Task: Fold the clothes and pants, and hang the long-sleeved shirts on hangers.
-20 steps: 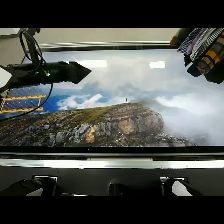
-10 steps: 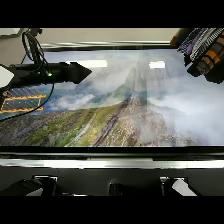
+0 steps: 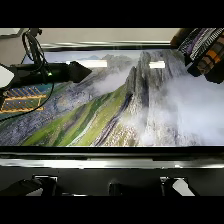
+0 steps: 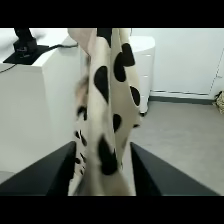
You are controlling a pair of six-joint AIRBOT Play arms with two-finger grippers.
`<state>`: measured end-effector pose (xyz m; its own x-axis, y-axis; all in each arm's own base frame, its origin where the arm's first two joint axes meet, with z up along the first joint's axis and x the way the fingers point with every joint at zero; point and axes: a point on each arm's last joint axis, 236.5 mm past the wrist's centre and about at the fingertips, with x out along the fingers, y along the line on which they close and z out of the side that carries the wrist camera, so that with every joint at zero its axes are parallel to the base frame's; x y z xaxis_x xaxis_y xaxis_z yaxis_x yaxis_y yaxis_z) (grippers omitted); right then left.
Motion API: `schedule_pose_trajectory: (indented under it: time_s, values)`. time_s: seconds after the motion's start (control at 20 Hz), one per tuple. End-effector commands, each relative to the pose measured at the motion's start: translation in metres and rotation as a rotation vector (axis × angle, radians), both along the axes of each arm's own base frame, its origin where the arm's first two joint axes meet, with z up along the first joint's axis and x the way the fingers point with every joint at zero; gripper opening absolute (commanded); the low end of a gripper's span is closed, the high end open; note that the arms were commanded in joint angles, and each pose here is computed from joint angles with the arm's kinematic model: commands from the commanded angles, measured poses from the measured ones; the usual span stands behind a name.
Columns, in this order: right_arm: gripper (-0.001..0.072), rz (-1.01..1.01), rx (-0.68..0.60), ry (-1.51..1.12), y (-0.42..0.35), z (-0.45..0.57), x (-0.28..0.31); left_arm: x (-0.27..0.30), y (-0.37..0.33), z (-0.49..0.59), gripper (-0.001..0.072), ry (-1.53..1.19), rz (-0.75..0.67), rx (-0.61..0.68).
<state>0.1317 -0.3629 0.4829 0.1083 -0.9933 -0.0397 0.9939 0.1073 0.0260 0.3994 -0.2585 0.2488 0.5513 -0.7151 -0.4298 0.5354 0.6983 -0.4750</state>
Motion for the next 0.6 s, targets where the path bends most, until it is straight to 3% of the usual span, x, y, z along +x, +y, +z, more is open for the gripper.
schedule_pose_trajectory:
  time_s: [0.0,0.05,0.1,0.3,0.4,0.45,0.55]
  values:
    - [0.0542,0.003,-0.043,-0.039,0.027,0.022,-0.022,0.000,0.000,0.000,0.0520,0.003,0.003,-0.003]
    - [0.0599,-0.007,-0.070,-0.051,0.037,0.032,-0.033,0.000,0.001,0.001,0.0520,0.002,0.003,-0.003]
    - [0.0612,-0.013,-0.101,-0.066,0.049,0.043,-0.044,0.000,0.001,0.001,0.0520,0.000,0.004,-0.004]
    - [0.0607,0.138,-0.210,-0.258,0.102,0.084,-0.050,0.000,0.005,0.004,0.0520,-0.015,0.013,0.012]
    - [0.0542,0.358,-0.148,-0.350,0.118,0.082,-0.001,0.002,0.012,0.001,0.0520,-0.003,0.046,0.027]
    - [0.0492,0.536,-0.081,-0.366,0.131,0.073,0.042,0.004,0.018,0.000,0.0519,0.003,0.070,0.037]
    - [0.0461,0.959,0.063,-0.372,0.181,0.055,0.131,0.009,0.032,0.002,0.0519,0.021,0.130,0.030]
